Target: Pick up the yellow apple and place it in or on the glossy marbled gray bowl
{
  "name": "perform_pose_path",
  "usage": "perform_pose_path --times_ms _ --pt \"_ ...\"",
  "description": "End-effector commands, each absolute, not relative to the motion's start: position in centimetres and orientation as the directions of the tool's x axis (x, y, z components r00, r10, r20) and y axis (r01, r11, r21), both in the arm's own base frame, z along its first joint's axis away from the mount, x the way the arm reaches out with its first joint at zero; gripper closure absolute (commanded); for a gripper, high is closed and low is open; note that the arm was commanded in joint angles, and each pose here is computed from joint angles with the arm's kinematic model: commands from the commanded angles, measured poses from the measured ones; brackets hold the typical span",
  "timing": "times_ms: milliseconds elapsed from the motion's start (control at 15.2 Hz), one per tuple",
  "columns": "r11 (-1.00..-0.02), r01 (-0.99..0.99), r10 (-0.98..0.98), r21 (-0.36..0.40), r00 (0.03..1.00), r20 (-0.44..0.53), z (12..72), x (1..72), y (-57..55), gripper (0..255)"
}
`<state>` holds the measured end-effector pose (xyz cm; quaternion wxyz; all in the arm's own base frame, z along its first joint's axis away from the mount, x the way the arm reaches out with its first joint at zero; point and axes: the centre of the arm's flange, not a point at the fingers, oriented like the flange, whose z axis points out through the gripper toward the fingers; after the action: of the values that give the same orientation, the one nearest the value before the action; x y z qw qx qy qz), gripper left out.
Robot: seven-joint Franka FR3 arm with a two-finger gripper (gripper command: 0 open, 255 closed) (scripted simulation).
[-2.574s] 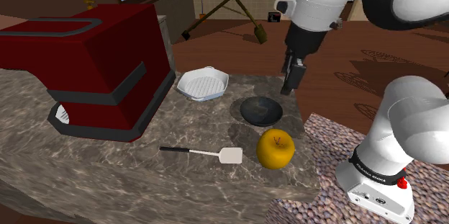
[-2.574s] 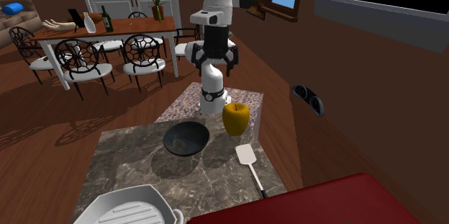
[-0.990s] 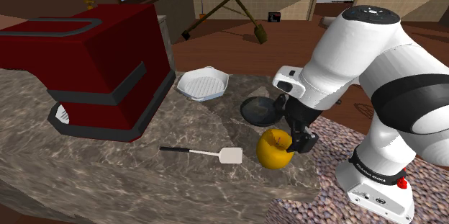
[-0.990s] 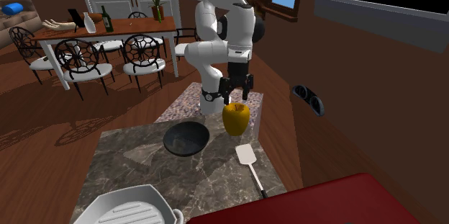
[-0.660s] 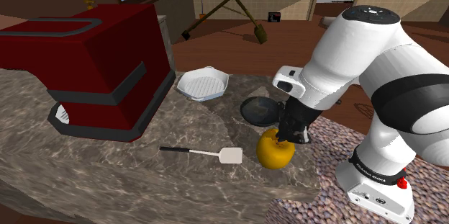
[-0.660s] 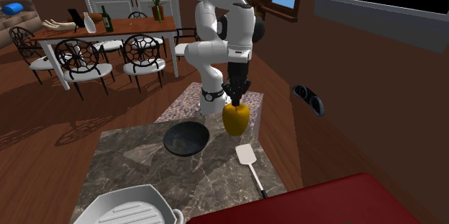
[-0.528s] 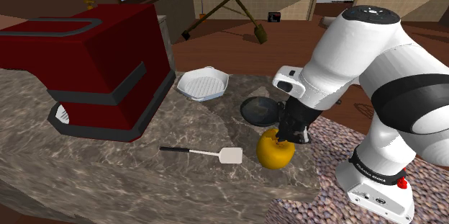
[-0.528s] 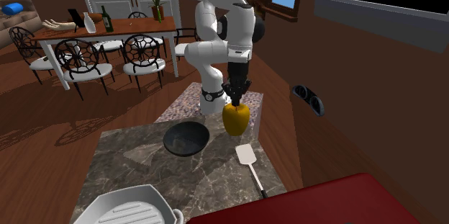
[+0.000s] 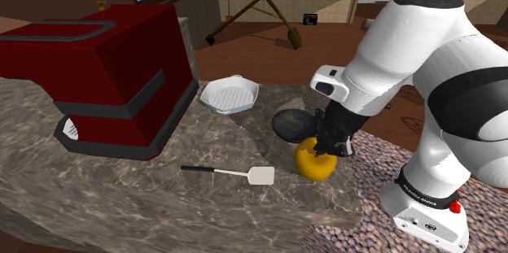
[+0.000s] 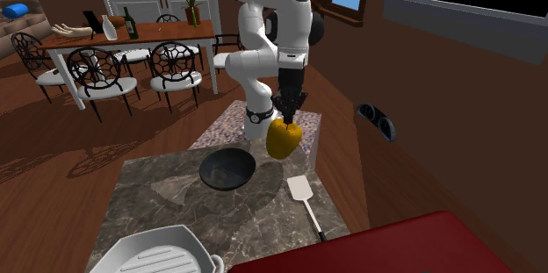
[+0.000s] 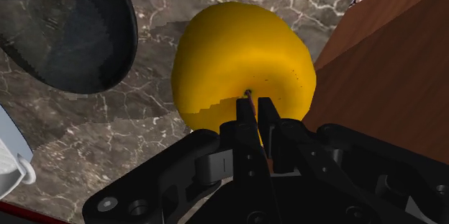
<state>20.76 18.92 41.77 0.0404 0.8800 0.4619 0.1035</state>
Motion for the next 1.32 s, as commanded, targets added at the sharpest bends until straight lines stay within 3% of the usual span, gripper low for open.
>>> perform_pose_path --times_ms 0,1254 --pt "-0.570 0.805 0.821 0.167 0.552 0.145 42.9 20.8 18.9 255" --pt "-0.570 0.805 0.821 0.167 0.552 0.145 52.3 21.7 18.0 255"
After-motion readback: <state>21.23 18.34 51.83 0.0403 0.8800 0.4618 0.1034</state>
